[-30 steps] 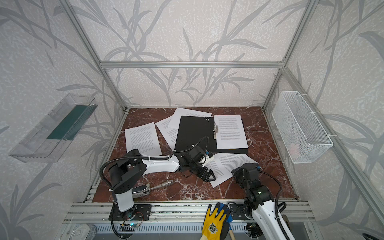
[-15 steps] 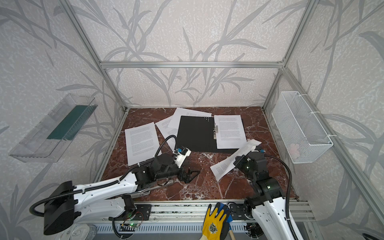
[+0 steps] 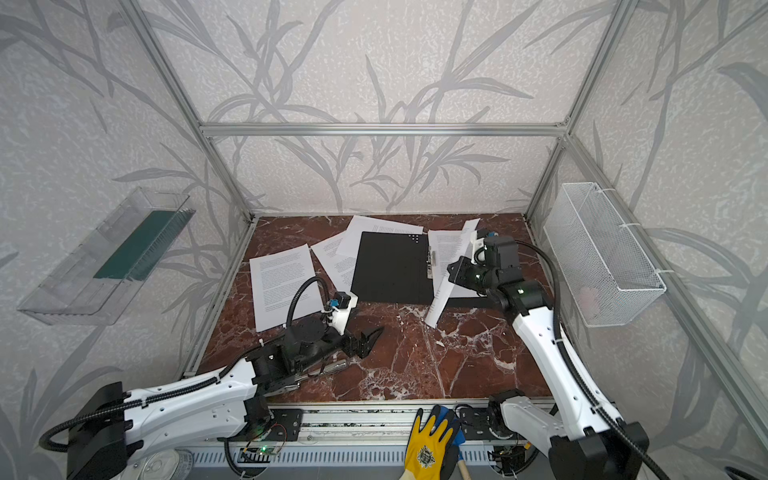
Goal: Put the files into the folder
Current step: 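Lift the paper with the right gripper and carry it toward the folder, then lower the paper onto the folder page beside the clip with the right gripper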
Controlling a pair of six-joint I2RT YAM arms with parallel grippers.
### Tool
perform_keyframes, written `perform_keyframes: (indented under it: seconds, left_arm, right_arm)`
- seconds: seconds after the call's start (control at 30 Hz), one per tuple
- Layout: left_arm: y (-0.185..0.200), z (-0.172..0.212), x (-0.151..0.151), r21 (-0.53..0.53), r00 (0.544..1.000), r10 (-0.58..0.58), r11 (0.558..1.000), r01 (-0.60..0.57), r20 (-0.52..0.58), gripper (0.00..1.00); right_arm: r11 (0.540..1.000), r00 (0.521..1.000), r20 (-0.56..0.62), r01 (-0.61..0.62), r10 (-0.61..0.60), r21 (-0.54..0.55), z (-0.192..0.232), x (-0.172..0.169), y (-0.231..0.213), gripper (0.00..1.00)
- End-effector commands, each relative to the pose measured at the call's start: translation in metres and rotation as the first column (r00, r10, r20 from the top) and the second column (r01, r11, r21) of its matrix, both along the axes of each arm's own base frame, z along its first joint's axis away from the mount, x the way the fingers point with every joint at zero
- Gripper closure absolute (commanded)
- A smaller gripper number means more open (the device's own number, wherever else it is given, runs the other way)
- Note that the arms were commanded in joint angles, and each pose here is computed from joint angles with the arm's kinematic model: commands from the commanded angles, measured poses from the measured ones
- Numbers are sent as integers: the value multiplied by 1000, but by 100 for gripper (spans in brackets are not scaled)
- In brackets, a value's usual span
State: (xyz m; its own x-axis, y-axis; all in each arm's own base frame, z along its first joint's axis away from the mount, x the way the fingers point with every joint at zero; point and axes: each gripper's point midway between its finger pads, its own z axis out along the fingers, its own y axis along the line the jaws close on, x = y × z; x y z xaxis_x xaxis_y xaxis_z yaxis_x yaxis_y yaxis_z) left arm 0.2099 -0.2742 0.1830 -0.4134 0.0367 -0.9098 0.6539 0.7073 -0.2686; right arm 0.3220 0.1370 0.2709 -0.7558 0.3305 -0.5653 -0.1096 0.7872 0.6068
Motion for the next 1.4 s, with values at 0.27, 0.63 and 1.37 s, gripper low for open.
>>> perform_keyframes:
  seconds: [0.27, 0.63, 1.37]
  left_arm:
    - [6, 17, 5, -20, 997, 34, 999, -33, 69, 1]
    - [-1, 9, 5, -6, 999, 12, 1000, -12, 50, 1]
    - [-3, 8, 4, 3, 998, -4, 1000, 4, 58, 1]
  right_arm:
    - [975, 989, -49, -147, 140, -167, 12, 69, -28, 100]
    - [741, 919, -385, -200, -85, -641, -106, 146, -128, 100]
    - [626, 894, -447, -369, 38, -686, -149, 198, -104, 100]
